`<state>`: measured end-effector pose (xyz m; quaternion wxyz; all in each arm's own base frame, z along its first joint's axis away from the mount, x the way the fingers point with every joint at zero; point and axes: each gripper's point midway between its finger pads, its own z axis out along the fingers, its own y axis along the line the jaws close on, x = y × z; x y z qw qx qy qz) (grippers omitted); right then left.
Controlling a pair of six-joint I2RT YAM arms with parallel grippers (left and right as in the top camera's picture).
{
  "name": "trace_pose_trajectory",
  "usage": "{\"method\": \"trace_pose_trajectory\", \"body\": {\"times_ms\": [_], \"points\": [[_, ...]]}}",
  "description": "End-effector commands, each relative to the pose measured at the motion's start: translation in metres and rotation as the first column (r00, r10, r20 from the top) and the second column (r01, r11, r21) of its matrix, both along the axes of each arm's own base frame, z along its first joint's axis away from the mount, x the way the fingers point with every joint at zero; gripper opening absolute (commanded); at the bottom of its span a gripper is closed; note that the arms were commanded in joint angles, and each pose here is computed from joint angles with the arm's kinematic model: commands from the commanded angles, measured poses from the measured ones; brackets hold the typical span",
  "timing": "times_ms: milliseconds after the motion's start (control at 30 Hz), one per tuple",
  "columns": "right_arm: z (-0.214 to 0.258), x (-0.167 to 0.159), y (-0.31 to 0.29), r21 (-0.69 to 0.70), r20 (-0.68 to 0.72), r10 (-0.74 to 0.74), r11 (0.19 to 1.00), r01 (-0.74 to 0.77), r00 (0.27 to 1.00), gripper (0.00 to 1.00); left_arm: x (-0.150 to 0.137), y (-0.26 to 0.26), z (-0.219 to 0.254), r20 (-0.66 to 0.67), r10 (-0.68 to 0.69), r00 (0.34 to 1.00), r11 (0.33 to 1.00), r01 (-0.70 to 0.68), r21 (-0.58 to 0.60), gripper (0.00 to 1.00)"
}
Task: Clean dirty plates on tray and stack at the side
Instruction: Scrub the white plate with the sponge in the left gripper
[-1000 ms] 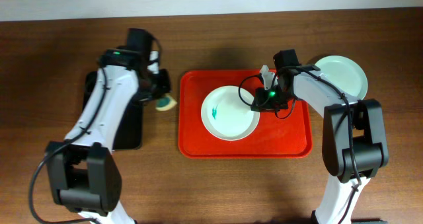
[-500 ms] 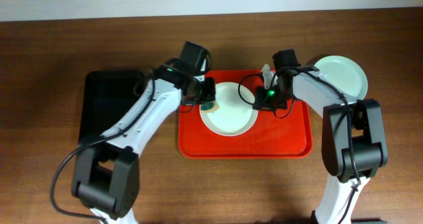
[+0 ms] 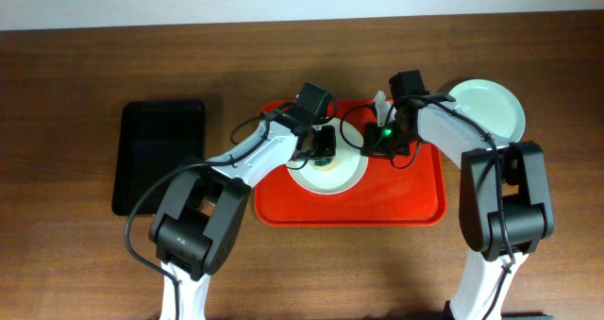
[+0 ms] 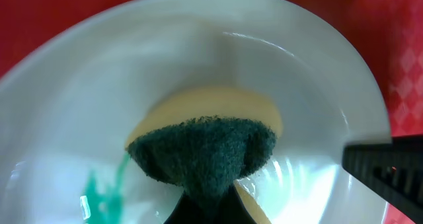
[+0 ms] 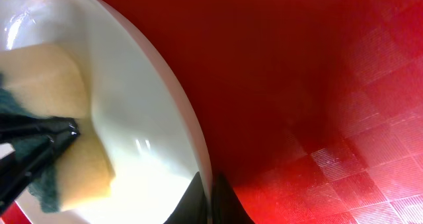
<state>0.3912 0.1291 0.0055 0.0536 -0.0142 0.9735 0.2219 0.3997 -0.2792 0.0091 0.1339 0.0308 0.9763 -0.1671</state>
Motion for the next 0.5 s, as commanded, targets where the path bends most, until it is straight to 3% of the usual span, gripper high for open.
{"method": "trace_pose_trajectory", "body": {"times_ms": [0,133,233,367,467], "points": [[-0.007,-0.006,-0.001,-0.023,-0.017,0.003,1.0,-0.003,1.0,0.04,0.003,0.059,-0.04,0.038,0.103,0.994,0.945,-0.11,0.307,0.0],[-0.007,-0.006,-0.001,-0.023,-0.019,0.003,1.0,-0.003,1.0,0.04,0.016,0.112,-0.024,0.172,0.145,0.974,0.813,-0.216,0.54,0.0],[-0.007,-0.006,-0.001,-0.023,-0.019,0.003,1.0,-0.003,1.0,0.04,0.024,0.135,-0.003,0.24,0.133,0.962,0.719,-0.26,0.645,0.0],[-0.007,-0.006,-0.001,-0.023,-0.019,0.003,1.0,-0.003,1.0,0.04,0.031,0.126,0.014,0.226,0.135,0.965,0.739,-0.25,0.625,0.0],[-0.007,-0.006,-0.001,-0.024,-0.019,0.003,1.0,-0.003,1.0,0.04,0.029,0.092,0.018,0.127,0.119,0.985,0.851,-0.167,0.499,0.0]]}}
